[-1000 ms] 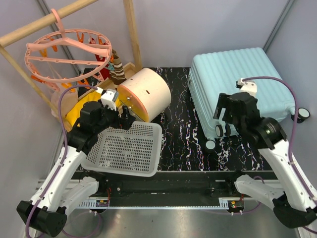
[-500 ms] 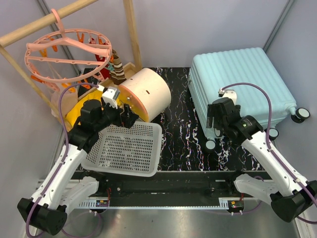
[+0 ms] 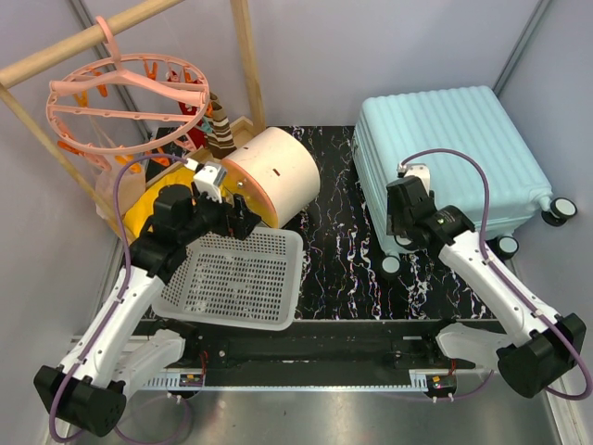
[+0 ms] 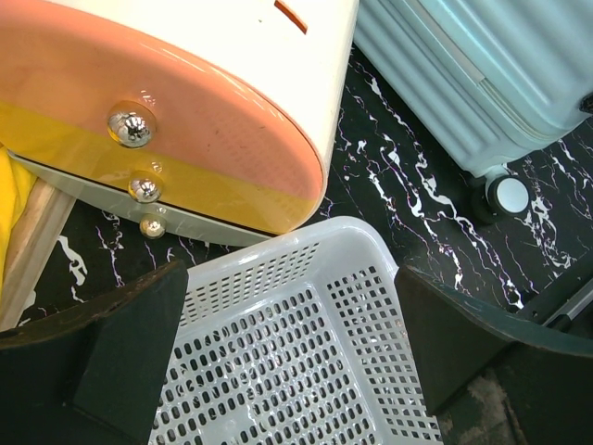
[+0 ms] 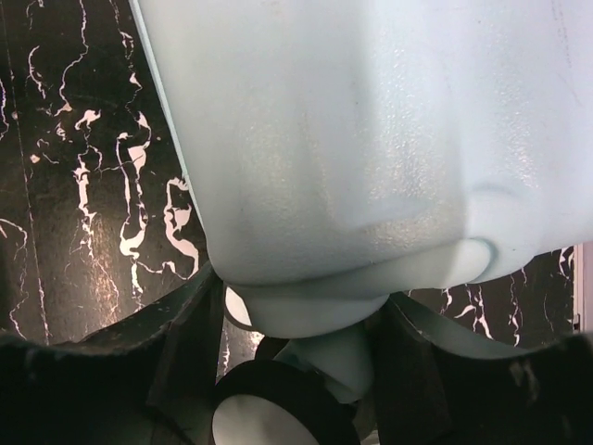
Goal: Open, take out, and arrange the luggage
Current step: Adjust the luggage at the center of the board.
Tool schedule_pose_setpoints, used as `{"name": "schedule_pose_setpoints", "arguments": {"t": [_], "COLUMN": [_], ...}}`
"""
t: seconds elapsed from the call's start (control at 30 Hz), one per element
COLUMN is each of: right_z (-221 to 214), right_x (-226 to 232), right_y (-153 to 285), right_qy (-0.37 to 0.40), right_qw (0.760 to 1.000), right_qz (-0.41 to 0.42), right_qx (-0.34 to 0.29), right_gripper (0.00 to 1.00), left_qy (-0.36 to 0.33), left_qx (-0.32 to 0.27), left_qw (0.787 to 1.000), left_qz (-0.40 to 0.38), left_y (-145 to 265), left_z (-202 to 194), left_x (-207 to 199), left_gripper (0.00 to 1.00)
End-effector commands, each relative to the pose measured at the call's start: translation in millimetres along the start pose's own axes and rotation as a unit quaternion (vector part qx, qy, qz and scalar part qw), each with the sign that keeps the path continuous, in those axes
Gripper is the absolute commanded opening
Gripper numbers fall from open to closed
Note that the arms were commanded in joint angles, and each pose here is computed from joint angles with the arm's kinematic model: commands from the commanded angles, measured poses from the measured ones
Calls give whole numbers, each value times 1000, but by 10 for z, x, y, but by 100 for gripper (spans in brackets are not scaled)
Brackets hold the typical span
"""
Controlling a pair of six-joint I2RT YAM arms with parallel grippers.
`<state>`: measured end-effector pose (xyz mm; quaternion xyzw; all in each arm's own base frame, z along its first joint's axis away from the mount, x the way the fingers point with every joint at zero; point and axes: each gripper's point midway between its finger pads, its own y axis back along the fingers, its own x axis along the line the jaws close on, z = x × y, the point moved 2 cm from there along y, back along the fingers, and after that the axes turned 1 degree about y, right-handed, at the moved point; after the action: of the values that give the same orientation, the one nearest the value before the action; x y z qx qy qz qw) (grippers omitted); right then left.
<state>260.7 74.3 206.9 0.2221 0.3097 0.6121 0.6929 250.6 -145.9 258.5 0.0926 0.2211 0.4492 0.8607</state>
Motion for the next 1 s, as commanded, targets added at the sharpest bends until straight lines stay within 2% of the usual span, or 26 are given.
{"name": "schedule_pose_setpoints", "arguments": {"t": [0.0,0.13,0.23,0.37,0.57,0.67,0.87,0.97], "right_z": [290,184,53,-77,-172,-272,-466,-503], "right_x": [636,1074,1358,1545,1436,1444,1563,1730], "right_y": [-103,74,197,290,469,606,594,688], "right_qy": [53,121,171,174,152,150,172,184], "right_qw": [983,958,942,929,928,916,906,889], "right_qz": [164,246,279,318,332,365,382,415], "right_qx": [-59,-78,-78,-69,-75,-73,-56,-55], "right_gripper": [0,0,0,0,0,0,0,0], "left_qy": [-12,-10,-9,-8,-7,-6,-2,-2], "left_qx": [-29,-28,-29,-27,-26,-25,-24,-23], "left_qw": [999,999,999,999,999,999,999,999], "left_qz": [-22,-19,-20,-23,-24,-25,-28,-26], "left_y": [-11,-19,-34,-41,-55,-59,-80,-83], "left_z": [185,170,177,173,164,157,151,136], "left_x": [-77,-61,-66,-71,-72,-73,-79,-73], "left_gripper": [99,99,99,99,99,99,99,99]}}
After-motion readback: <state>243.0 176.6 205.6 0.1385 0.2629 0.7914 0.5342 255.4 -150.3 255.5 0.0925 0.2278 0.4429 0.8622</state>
